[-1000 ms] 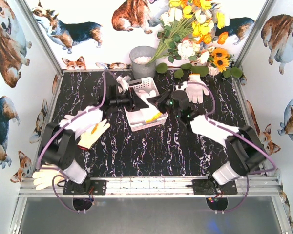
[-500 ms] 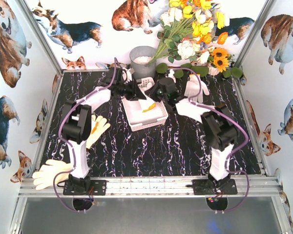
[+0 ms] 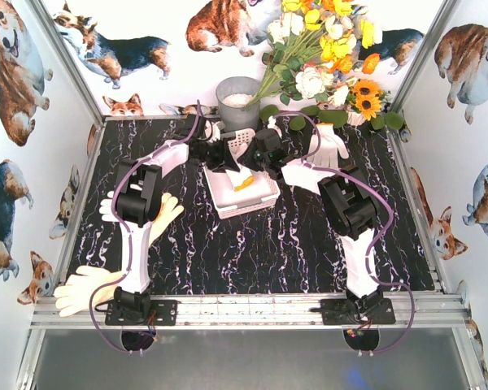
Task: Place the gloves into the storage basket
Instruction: Place the glove in the bin.
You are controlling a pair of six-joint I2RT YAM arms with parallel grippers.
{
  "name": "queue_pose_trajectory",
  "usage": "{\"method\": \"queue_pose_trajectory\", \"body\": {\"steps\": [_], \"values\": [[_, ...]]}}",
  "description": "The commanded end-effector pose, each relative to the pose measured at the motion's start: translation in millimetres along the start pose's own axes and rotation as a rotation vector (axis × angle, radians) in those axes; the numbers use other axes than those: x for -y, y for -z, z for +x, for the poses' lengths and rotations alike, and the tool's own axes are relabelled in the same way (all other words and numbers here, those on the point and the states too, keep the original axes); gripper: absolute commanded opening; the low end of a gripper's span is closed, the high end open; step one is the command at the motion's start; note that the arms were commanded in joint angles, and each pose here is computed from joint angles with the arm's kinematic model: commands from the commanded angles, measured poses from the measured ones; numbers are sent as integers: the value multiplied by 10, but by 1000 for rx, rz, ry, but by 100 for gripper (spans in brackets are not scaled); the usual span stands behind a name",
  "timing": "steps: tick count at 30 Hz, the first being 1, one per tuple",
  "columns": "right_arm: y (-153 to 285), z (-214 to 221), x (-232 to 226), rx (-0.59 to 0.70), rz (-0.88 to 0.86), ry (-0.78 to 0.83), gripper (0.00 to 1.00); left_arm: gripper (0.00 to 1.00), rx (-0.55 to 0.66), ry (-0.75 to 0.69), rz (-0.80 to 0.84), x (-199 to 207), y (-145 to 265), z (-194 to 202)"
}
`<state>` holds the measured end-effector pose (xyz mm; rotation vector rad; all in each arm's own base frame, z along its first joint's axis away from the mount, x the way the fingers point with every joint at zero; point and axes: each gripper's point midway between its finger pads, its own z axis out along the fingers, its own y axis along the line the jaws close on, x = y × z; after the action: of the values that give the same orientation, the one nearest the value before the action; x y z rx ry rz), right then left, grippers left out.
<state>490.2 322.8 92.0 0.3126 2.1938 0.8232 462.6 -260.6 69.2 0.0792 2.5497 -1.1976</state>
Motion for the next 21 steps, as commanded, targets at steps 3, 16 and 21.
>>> {"method": "queue_pose_trajectory", "body": {"steps": [3, 16, 21], "values": [[142, 107, -288, -38, -78, 33, 0, 33, 31, -43, -77, -176, 45, -18], [182, 274, -93, -15, 69, 35, 0, 71, 91, -89, -144, 67, 455, -63], [181, 371, -88, -17, 91, 32, 0, 75, 110, -108, -141, 213, 608, -78]]}}
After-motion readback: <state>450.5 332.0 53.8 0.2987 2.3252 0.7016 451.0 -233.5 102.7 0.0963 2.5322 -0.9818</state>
